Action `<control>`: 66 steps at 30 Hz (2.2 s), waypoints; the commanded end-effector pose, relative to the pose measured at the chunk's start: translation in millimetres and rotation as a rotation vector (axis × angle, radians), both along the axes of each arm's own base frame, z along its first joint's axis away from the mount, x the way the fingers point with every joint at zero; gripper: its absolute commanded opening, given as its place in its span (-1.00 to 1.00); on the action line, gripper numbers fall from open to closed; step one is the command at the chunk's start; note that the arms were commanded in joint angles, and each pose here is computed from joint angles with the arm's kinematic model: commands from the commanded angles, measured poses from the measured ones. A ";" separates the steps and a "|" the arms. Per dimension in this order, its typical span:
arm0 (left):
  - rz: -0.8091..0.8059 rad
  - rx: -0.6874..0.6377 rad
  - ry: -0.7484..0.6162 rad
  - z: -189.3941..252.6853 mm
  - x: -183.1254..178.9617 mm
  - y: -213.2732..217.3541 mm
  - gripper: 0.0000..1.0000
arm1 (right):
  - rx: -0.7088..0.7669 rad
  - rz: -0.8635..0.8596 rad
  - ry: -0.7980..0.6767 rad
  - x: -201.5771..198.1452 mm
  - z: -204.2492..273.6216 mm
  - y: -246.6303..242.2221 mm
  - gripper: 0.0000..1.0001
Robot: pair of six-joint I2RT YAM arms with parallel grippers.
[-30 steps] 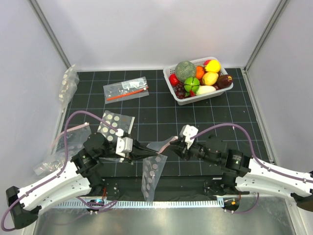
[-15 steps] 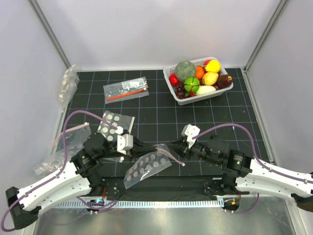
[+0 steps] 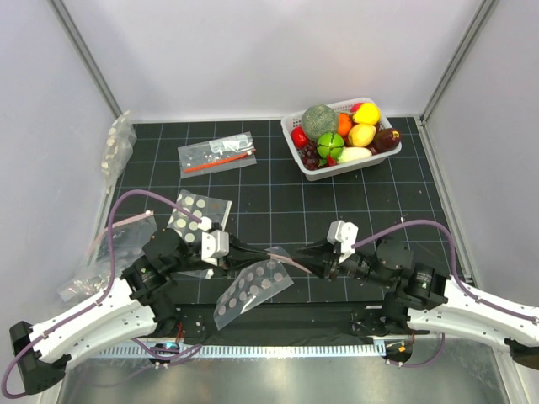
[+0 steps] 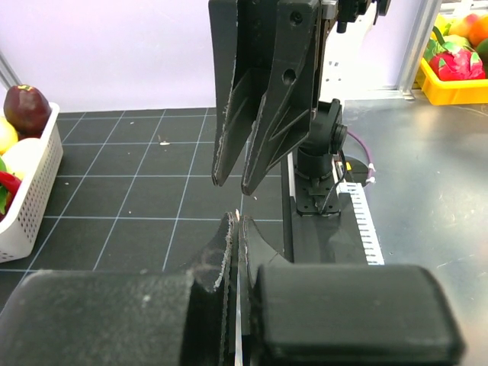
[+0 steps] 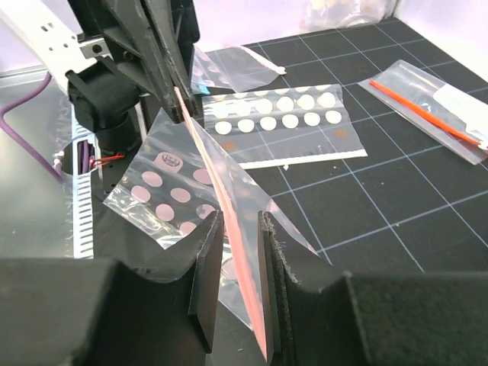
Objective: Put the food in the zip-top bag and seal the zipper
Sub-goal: Open the zipper of the food storage bag at the center of the board.
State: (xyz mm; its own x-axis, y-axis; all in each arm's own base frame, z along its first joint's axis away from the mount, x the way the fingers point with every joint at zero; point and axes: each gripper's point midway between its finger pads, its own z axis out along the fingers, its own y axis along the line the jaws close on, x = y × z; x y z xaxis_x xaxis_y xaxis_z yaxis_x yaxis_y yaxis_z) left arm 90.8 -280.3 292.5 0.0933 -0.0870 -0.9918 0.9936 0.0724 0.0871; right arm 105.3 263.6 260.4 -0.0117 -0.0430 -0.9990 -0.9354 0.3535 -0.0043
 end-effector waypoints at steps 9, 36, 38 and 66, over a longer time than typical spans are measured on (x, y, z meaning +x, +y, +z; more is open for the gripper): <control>-0.039 -0.063 -0.057 19.6 -10.9 4.4 -1.00 | -0.026 0.037 -0.009 -0.7 -2.8 13.2 -0.40; -0.109 -0.069 -0.063 23.0 -23.6 4.3 -0.99 | -0.032 -0.077 0.007 17.9 -5.1 7.4 -0.57; -0.059 -0.072 -0.051 22.8 -15.7 5.0 -1.00 | -0.029 -0.063 0.003 15.5 -3.5 8.1 -0.56; -0.034 -0.060 -0.042 21.4 -10.9 5.1 -0.99 | 0.032 0.080 -0.034 -11.0 7.9 8.2 -0.50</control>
State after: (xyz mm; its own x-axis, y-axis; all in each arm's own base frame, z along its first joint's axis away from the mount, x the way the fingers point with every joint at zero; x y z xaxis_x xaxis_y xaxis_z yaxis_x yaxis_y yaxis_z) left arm 84.0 -275.9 300.3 0.1102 -0.1138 -0.9874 0.9929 0.0573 0.1042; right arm 98.3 270.7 249.3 -0.0104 -0.0724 -0.9973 -0.9540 0.2996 -0.0118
